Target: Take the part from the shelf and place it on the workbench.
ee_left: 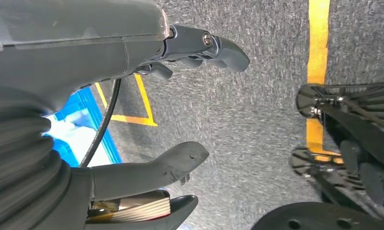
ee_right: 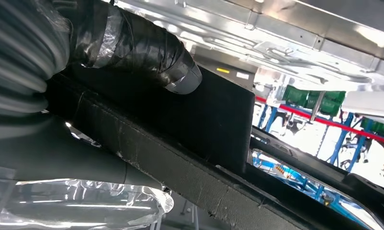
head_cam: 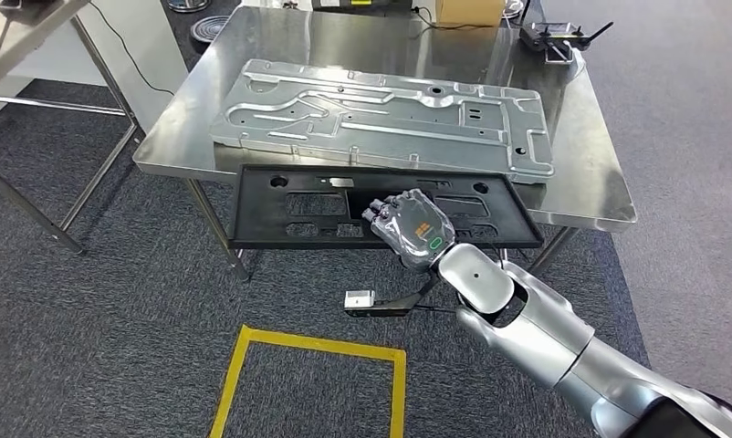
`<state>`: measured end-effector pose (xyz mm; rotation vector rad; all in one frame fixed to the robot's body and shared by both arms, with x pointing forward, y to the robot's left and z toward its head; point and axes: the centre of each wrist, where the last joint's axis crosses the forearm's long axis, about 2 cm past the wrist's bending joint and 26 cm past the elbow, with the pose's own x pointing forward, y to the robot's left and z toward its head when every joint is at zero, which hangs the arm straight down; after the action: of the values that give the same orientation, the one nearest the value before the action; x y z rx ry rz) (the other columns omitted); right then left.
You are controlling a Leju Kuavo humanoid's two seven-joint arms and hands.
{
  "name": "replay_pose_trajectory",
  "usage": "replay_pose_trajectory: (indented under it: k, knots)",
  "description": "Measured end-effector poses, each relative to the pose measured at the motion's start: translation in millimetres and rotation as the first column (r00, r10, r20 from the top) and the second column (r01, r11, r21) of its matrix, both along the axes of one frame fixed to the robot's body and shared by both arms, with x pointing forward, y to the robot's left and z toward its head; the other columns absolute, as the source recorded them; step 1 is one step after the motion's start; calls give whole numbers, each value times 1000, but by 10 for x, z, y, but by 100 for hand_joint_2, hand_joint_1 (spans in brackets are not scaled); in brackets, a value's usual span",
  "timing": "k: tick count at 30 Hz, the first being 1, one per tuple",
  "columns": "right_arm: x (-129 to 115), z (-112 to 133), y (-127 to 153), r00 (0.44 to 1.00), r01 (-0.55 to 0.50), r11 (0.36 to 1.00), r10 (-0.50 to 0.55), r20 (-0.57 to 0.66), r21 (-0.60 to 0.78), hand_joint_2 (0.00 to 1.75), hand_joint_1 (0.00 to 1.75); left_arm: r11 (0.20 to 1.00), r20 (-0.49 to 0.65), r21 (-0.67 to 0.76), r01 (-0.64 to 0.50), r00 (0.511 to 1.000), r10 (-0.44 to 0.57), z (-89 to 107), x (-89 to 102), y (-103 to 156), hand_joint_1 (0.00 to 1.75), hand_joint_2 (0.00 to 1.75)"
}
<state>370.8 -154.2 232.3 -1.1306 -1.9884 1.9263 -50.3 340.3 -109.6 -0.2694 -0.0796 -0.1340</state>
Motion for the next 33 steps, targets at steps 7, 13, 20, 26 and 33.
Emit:
replay_pose_trajectory:
  k: [7,13,20,26,33]
  knots:
    - [10,34,14,1000,-2,1000,2,9,4,175,175,1000,3,-2,1,1000,-1,-2,19,-14,0,175]
    - [27,77,16,1000,0,1000,0,18,10,175,175,1000,-1,2,4,1000,-4,-1,8,-6,0,175]
    - [73,107,-121,999,33,999,-34,26,22,175,175,1000,-8,3,-5,1000,5,2,-41,-5,0,175]
    - [106,144,-251,998,56,998,-57,40,24,175,175,1000,-12,3,-11,1000,11,5,-71,-5,0,175]
    - [127,106,-481,995,92,996,-93,40,20,175,175,999,-14,0,-34,999,34,7,-108,-17,0,175]
